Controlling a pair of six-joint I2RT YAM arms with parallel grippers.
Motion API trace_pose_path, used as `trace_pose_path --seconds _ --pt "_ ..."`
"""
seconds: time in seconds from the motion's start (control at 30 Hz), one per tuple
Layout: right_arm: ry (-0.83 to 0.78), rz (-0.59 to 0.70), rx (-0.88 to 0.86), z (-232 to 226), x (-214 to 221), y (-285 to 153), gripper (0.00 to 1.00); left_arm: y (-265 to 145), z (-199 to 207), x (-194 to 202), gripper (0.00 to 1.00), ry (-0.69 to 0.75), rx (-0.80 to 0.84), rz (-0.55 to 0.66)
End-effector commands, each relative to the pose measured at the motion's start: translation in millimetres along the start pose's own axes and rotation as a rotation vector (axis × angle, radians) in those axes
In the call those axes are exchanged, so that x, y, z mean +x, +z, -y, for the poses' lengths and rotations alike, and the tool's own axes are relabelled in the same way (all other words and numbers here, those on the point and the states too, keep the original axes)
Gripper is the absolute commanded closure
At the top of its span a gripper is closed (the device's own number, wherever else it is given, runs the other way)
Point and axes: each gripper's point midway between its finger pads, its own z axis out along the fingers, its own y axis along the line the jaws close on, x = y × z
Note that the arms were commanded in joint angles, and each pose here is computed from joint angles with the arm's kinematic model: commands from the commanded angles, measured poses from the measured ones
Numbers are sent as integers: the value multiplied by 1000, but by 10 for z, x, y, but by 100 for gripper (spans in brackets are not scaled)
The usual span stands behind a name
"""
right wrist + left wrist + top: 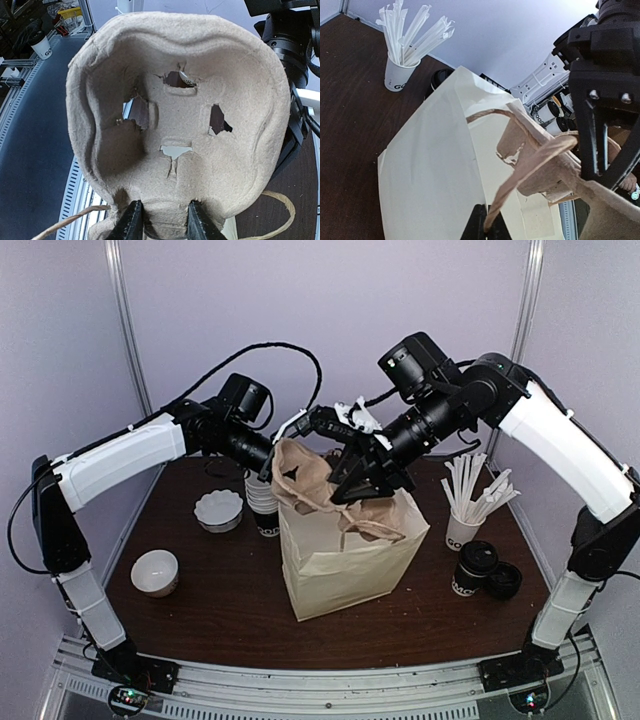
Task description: Pack the takeout coffee
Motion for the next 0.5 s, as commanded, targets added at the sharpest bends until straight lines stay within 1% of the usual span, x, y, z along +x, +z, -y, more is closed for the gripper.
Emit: trace_pose_path --seconds 0.0,0.1,0.17,0.47 --pt "-34 13 25 -44 -49 -96 68 -16 305 -148 100 25 138 21" --pt "-35 15 25 -62 -58 -105 68 -9 406 -116 100 22 191 6" --pt "-36 15 21 -86 -61 -107 68 2 405 -83 100 23 189 -4" --pt "-28 -31 4 -145 120 -28 68 189 175 125 100 -40 177 -79"
